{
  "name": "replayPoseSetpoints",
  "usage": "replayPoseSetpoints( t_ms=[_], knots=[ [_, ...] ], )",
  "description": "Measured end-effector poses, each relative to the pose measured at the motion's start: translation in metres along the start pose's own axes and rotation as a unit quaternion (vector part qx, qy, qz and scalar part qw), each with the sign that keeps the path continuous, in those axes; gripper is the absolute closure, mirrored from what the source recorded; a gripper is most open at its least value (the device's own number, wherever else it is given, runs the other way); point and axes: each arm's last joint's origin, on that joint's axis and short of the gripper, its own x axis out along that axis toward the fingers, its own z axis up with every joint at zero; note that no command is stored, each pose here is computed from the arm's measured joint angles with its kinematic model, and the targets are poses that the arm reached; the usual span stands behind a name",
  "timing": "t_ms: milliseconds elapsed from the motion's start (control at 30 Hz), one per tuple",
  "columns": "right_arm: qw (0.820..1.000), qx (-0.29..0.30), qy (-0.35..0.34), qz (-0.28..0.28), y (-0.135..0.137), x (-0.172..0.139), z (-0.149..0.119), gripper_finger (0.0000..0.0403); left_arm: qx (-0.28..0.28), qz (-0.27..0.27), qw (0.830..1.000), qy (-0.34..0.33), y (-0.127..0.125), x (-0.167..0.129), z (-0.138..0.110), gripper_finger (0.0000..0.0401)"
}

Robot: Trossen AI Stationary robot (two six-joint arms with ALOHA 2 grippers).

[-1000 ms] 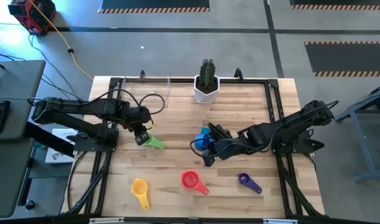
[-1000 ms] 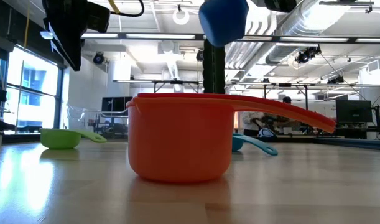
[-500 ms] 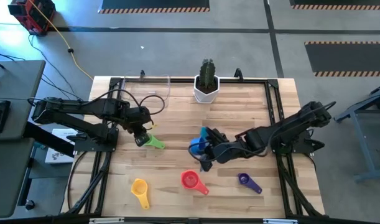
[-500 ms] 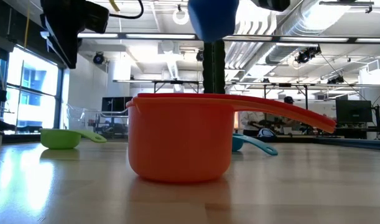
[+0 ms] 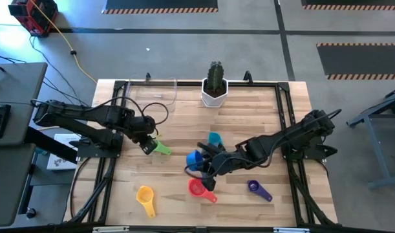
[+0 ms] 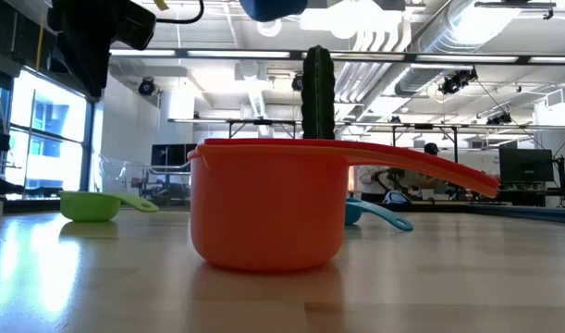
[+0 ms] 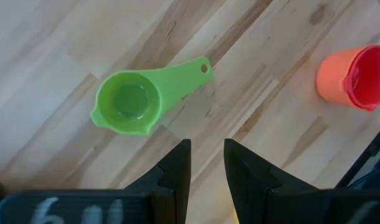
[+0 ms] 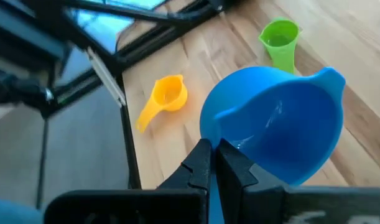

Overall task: Nest measuring cups in basket
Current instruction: Stack the dark blue measuring cup on the pink measuring cup

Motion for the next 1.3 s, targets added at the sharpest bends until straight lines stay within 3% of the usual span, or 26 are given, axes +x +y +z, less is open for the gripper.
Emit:
replayPoseSetpoints(
  t_ms=[433,967,1300],
  knots=[
    [0.983,-0.096,0.149,-0.038,0.025,0.031,-0.004,0.0403,-0.066,-0.011,0.997,0.023,-0.016,0.0,-0.022,0.0315],
    [0.962,-0.169,0.212,-0.039,0.038,0.081,-0.045,0.0403,-0.113,-0.016,0.992,0.048,-0.029,-0.001,-0.047,0.0315],
    [0.952,-0.184,0.239,-0.058,0.039,0.097,-0.067,0.0403,-0.13,-0.016,0.99,0.052,-0.033,-0.001,-0.056,0.0315]
  ],
)
